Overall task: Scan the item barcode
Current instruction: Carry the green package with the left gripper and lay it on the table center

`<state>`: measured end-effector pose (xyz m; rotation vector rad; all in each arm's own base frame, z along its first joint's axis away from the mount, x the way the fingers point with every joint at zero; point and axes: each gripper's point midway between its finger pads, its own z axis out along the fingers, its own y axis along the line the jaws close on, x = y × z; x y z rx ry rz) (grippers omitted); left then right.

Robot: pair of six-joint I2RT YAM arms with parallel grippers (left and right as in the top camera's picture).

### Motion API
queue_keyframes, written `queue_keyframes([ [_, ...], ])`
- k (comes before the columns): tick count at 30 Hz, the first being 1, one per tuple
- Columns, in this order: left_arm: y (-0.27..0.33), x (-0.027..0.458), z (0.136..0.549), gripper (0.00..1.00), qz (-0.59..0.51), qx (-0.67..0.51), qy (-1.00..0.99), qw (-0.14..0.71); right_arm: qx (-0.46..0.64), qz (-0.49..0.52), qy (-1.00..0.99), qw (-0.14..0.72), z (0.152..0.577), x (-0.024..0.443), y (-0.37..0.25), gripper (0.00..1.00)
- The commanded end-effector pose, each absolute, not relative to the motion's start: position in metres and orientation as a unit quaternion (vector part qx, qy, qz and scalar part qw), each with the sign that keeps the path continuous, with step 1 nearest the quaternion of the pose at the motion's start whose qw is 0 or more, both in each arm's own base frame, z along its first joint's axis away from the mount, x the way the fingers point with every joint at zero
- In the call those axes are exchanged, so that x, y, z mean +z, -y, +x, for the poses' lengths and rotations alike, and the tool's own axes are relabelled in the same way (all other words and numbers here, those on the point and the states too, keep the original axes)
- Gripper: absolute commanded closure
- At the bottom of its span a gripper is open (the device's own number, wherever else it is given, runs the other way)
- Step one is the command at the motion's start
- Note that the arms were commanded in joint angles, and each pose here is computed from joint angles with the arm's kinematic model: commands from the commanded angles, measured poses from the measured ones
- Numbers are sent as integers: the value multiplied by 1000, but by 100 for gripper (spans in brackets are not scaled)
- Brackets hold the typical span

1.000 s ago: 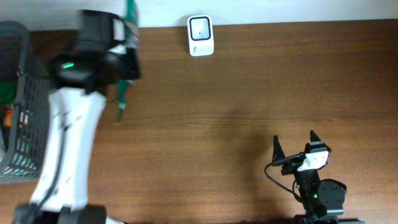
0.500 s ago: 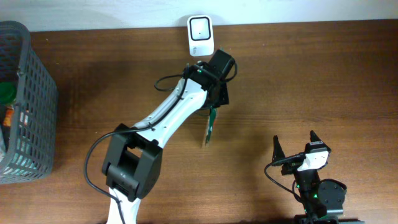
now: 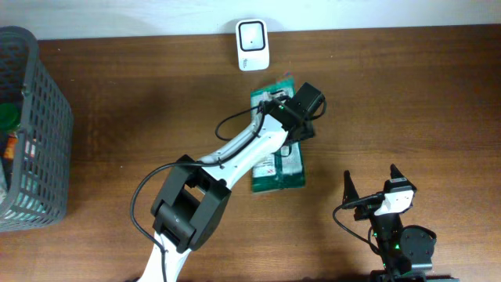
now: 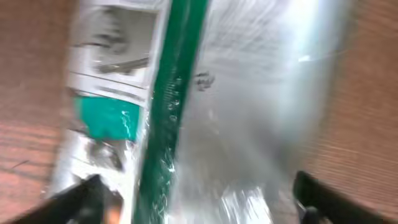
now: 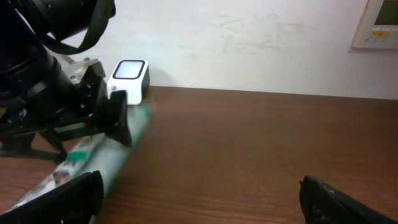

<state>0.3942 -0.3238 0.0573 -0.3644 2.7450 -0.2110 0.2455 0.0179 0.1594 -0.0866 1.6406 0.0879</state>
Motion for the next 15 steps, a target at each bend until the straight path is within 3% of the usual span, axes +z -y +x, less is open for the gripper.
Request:
queue_keyframes([
  [1,342,84,410,1,-45,-97,-971,214,40,-41,-732,679,246,157,-19,2],
  [7,331,260,445,1,113,-135,-908,380,40,-41,-732,679,246,157,-19,2],
  [12,162,395,447,1,25,-53,-867,495,40,-41,-732,679,246,157,-19,2],
  [15,35,429,428,1,-85,33,-852,515,40,-41,-732,679,246,157,-19,2],
])
